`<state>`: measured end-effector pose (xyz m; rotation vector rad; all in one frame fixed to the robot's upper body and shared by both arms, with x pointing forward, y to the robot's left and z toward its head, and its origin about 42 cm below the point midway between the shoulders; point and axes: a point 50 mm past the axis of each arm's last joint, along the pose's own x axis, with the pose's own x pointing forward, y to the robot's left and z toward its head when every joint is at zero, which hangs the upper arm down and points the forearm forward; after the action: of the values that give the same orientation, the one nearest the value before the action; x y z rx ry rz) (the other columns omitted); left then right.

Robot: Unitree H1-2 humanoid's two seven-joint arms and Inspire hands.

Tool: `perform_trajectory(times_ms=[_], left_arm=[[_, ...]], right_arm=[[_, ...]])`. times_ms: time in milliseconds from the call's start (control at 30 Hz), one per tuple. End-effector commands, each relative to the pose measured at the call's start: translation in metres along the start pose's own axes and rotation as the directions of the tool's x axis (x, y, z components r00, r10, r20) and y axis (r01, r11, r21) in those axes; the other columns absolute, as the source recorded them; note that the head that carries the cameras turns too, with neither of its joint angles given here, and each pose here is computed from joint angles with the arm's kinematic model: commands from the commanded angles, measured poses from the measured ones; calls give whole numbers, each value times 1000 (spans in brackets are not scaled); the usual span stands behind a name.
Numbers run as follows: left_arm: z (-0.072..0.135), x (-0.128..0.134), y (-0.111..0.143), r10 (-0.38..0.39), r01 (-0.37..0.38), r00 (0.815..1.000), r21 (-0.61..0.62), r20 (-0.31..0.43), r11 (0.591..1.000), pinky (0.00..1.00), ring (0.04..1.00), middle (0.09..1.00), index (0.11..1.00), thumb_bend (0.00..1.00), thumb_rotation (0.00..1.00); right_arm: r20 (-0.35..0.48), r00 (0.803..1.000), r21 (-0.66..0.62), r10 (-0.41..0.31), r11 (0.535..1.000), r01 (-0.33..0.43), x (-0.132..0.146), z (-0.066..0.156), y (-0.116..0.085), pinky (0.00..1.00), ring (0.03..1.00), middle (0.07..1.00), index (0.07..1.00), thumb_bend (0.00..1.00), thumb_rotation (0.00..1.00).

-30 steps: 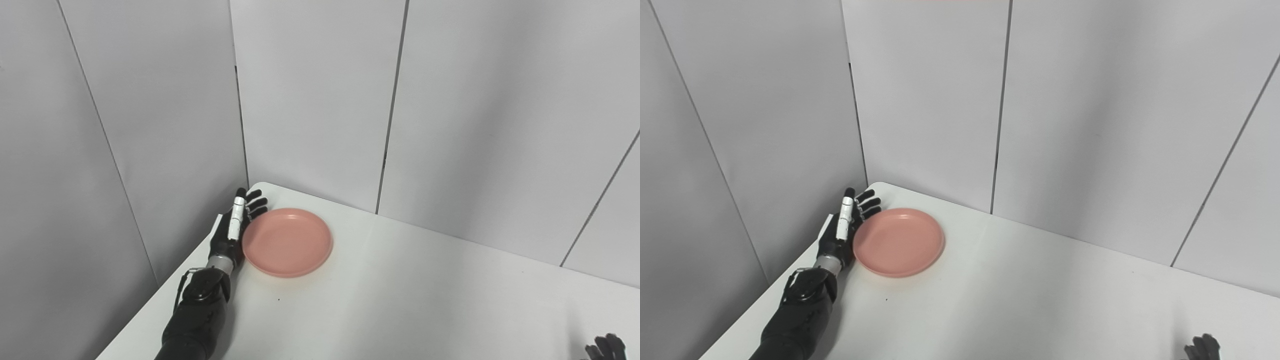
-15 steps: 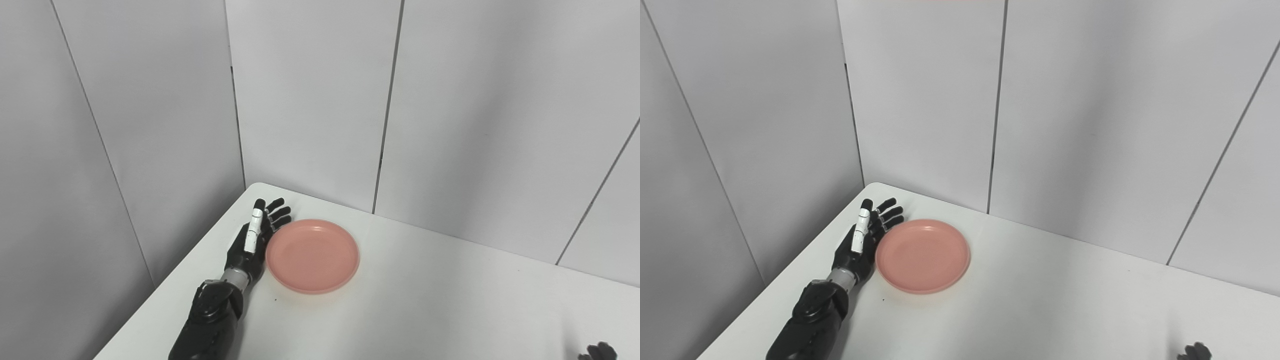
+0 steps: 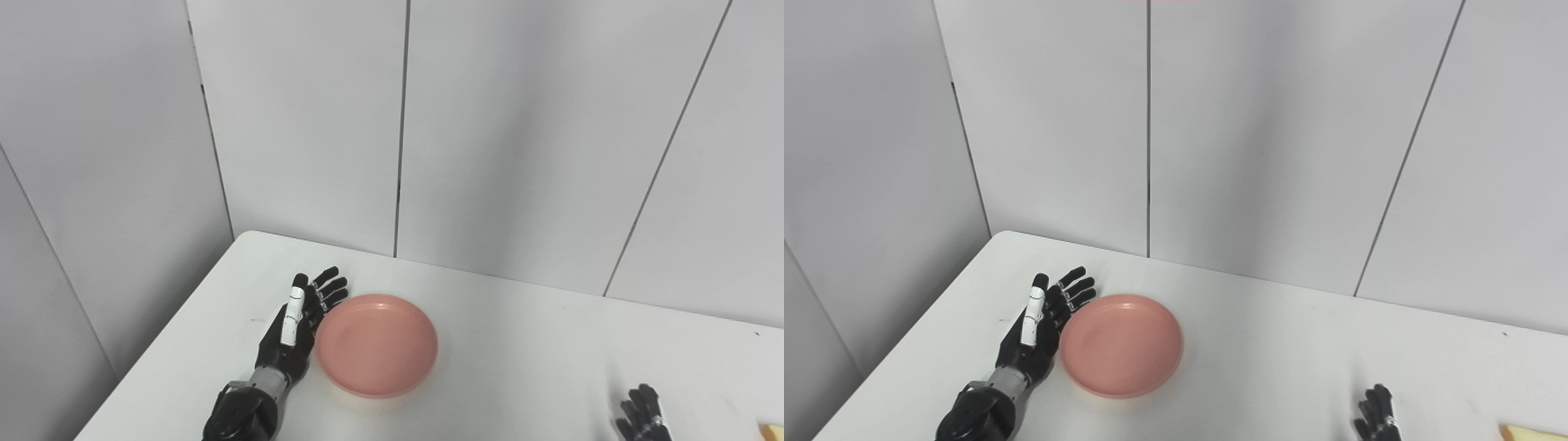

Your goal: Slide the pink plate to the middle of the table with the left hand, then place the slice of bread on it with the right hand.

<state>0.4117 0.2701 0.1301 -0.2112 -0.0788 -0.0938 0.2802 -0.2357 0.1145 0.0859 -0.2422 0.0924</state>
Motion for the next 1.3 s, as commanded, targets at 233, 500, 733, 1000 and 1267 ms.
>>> perform_trajectory(times_ms=[233, 500, 733, 1000, 1267], left_arm=[[4, 0, -27, -29, 26, 999, -71, -39, 997, 929, 901, 875, 850, 819, 984], [-6, -5, -58, -60, 55, 997, -91, -53, 994, 952, 918, 895, 866, 792, 990], [-9, -14, -78, -96, 91, 994, -89, -48, 992, 960, 921, 903, 876, 797, 995], [-23, -22, -96, -155, 151, 985, -49, -76, 987, 948, 925, 910, 882, 803, 1000], [-39, -34, -118, -178, 174, 979, -56, -99, 983, 943, 921, 903, 879, 817, 995]], right_arm=[[58, 998, 8, -4, 1000, 4, 14, 9, 14, 1000, 1000, 1000, 1000, 661, 814], [81, 997, 10, -13, 1000, 12, 27, 9, 25, 999, 984, 996, 1000, 666, 804], [79, 997, 5, -9, 1000, 8, 28, 12, 30, 1000, 985, 995, 1000, 639, 815], [79, 997, 5, -13, 1000, 12, 29, 11, 31, 1000, 990, 995, 1000, 630, 812], [75, 997, -4, -10, 1000, 10, 26, 7, 27, 1000, 996, 1000, 1000, 638, 818]])
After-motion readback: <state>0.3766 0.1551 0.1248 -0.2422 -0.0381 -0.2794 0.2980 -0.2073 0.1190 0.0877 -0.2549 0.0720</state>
